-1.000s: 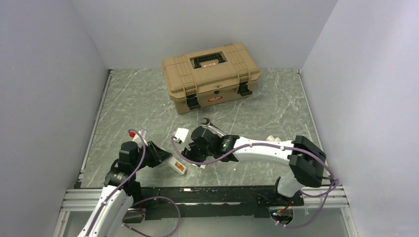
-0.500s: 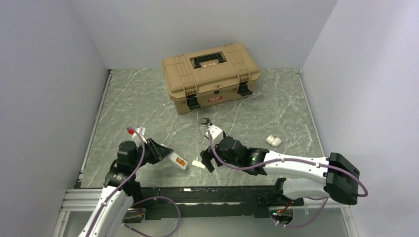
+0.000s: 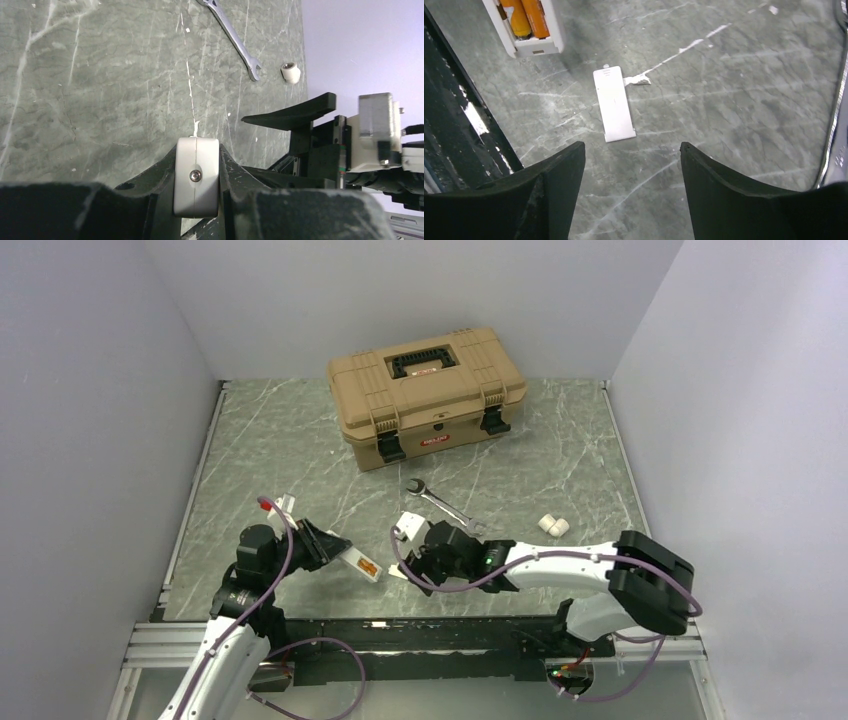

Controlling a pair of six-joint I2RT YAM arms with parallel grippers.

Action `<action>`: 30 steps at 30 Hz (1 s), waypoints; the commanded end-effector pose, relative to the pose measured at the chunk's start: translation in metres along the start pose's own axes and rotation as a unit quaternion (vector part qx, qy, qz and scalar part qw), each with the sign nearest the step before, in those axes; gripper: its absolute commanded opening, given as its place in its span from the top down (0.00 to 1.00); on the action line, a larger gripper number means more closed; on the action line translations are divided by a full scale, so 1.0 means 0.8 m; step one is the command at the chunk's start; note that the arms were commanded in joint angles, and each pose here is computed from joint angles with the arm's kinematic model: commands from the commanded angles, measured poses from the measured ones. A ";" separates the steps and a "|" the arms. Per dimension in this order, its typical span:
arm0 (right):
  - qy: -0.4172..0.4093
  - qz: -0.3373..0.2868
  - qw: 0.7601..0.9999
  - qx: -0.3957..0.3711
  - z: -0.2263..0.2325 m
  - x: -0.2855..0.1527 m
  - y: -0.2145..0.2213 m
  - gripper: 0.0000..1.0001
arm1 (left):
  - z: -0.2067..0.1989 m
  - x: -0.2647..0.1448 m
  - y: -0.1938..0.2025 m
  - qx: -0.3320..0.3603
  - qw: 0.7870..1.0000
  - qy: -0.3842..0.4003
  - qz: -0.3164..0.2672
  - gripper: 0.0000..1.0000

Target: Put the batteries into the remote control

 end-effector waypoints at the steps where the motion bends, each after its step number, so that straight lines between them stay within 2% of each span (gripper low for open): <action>1: -0.042 -0.015 0.997 -0.062 0.013 0.018 -0.026 0.30 | -0.025 -0.005 -0.016 0.015 0.999 0.034 -0.014 1.00; 14: -0.041 0.017 0.996 -0.076 0.010 0.045 -0.012 0.32 | -0.021 -0.003 -0.010 0.006 0.999 0.035 -0.007 1.00; 30: -0.023 0.092 0.993 -0.078 0.002 0.060 0.013 0.50 | -0.023 -0.004 -0.012 0.011 0.999 0.038 -0.008 1.00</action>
Point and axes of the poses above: each gripper's point midway between its finger pads, its own x axis out along the fingers, its own z axis along the line the jaws close on, y = z × x, the point moved 2 cm from there along -x, back along the fingers, and after that the axes turned 5 degrees about x, right-handed, at the moved point
